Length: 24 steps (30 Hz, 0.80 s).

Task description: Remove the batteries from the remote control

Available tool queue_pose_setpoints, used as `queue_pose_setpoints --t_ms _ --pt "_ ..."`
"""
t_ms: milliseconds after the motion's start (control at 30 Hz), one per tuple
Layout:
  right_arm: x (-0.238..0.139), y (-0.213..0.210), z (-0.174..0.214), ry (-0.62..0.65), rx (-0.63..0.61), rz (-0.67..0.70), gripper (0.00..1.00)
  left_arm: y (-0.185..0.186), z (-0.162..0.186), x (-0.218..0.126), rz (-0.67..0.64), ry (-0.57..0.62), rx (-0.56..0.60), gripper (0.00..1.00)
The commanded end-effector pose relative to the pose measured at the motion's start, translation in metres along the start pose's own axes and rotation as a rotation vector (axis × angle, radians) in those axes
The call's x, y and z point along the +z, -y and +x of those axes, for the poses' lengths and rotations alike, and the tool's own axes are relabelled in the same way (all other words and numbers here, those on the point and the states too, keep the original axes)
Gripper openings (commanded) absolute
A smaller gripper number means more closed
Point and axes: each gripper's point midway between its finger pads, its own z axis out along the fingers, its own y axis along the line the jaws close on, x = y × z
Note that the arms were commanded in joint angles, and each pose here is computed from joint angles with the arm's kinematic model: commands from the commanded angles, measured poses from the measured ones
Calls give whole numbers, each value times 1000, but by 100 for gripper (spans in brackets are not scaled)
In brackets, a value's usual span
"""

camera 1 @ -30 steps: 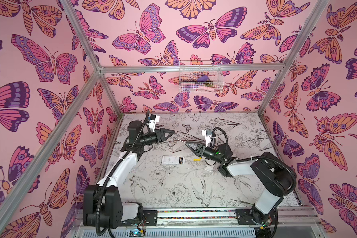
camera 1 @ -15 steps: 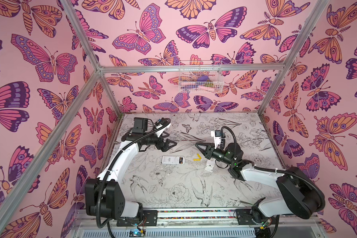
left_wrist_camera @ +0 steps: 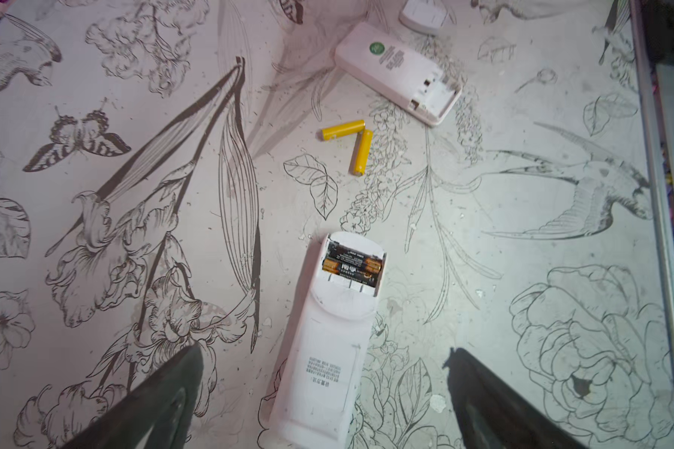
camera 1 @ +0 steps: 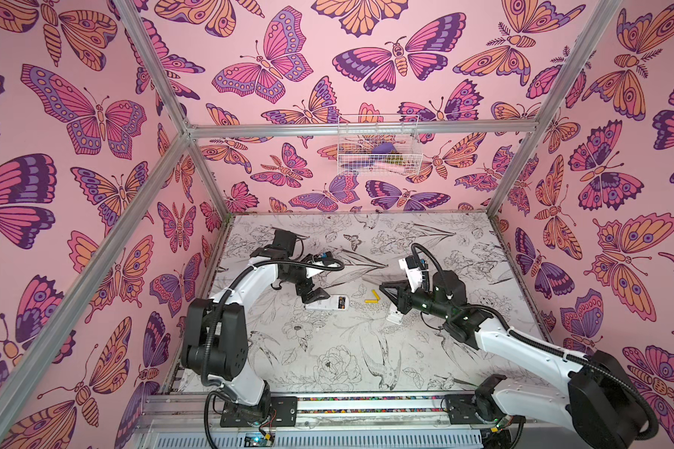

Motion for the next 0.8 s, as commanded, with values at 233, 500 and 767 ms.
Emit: queue_pose_setpoints --t_ms 233,500,767 --pt "-26 13 7 -22 -98 116 0 7 38 35 92 -142 85 100" --pt "-37 15 19 -43 -95 131 0 3 45 53 123 -186 112 100" --pt "-38 16 23 -49 -99 132 0 6 49 69 161 -210 157 100"
